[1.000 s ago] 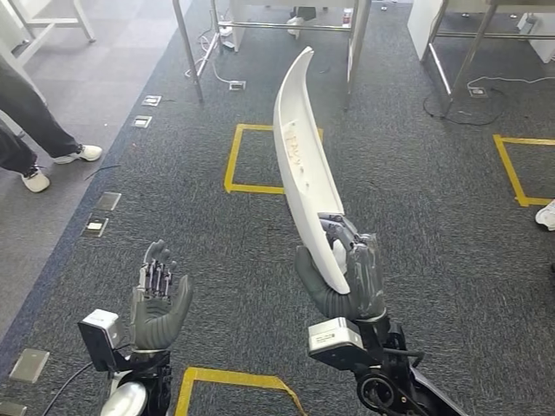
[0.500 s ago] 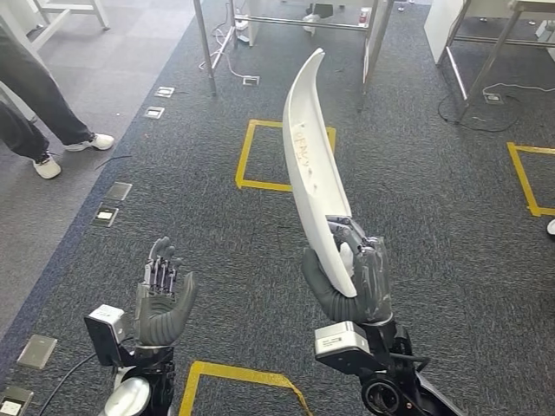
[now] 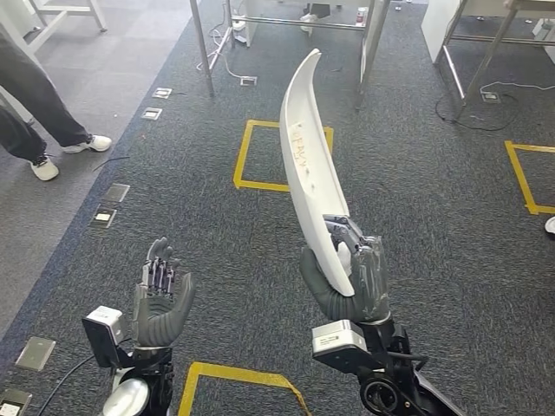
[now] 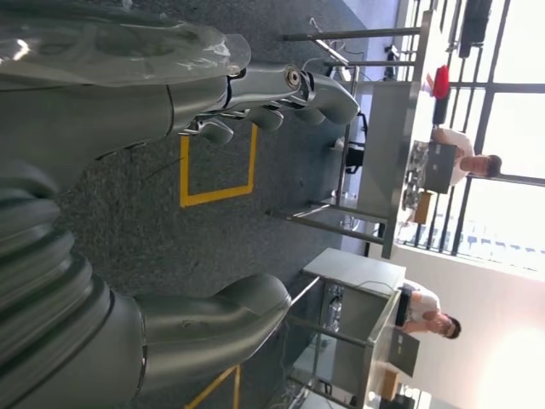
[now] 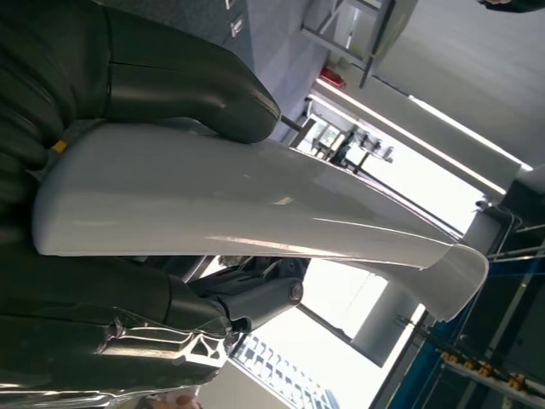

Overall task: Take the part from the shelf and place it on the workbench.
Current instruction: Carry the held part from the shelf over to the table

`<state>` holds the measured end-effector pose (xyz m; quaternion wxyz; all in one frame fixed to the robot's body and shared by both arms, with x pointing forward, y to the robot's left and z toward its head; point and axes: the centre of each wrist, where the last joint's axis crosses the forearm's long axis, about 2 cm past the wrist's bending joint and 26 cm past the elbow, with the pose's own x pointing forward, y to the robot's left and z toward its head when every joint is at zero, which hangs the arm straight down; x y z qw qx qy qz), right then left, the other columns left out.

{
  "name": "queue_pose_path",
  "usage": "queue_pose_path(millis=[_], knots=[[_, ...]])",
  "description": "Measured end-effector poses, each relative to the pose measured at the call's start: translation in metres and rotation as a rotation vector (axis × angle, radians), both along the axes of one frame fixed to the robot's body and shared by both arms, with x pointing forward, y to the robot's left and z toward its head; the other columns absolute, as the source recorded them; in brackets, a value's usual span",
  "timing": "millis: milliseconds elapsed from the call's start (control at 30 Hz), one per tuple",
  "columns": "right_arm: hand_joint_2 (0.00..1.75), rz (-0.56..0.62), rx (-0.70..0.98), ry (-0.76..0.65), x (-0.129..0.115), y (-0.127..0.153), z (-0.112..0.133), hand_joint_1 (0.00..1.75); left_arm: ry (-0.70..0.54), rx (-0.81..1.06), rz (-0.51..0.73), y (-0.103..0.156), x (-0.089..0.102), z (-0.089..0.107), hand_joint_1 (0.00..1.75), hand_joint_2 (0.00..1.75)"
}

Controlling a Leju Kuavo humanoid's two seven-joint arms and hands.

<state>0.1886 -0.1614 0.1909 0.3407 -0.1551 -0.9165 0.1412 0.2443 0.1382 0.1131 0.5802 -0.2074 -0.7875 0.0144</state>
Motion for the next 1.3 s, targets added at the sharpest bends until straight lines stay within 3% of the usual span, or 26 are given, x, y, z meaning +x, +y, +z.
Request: queue_pose_path(millis=[1300], knots=[[1.75, 0.012, 0.001, -0.005, 0.0017, 0.0019, 0.0028, 1.75, -0.011, 0.002, 0.003, 0.0017, -0.0049, 0.0013, 0.00, 1.75]])
